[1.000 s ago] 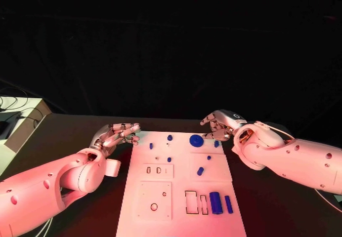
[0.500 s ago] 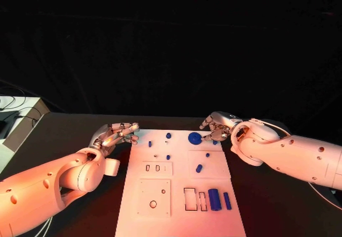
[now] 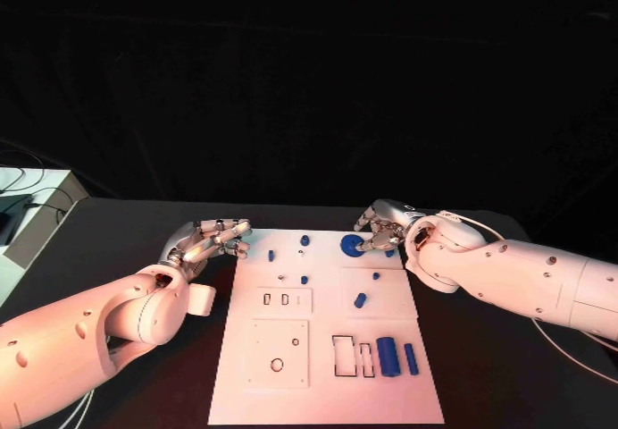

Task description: Assemble the parts on the task board

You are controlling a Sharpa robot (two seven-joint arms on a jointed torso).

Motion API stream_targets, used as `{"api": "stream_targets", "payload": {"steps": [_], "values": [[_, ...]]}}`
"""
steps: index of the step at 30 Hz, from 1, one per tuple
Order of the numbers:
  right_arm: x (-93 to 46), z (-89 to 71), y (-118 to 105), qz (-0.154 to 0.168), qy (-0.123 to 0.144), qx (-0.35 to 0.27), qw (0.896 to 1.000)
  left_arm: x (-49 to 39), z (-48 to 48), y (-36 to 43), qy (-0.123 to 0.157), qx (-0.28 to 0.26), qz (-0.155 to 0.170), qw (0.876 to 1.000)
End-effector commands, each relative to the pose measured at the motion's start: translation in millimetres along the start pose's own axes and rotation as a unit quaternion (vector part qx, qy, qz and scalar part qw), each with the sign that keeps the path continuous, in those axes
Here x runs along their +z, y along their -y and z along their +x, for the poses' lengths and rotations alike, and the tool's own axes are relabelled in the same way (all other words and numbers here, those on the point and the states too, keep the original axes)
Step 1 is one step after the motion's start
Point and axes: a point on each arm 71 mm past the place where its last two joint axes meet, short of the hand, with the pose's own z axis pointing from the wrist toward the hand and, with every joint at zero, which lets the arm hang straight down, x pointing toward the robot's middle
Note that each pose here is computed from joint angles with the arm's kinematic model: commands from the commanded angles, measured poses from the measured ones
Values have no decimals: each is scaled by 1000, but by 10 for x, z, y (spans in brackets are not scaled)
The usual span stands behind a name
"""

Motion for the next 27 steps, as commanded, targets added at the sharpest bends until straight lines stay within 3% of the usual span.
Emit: {"api": "stream_targets", "payload": {"steps": [1, 27], "values": [[11, 31, -6, 4, -11, 6, 1000, -6, 18, 15, -10, -5, 6, 1000], [30, 91, -11, 7, -34, -3, 999, -34, 12, 48, -11, -4, 10, 1000]]}}
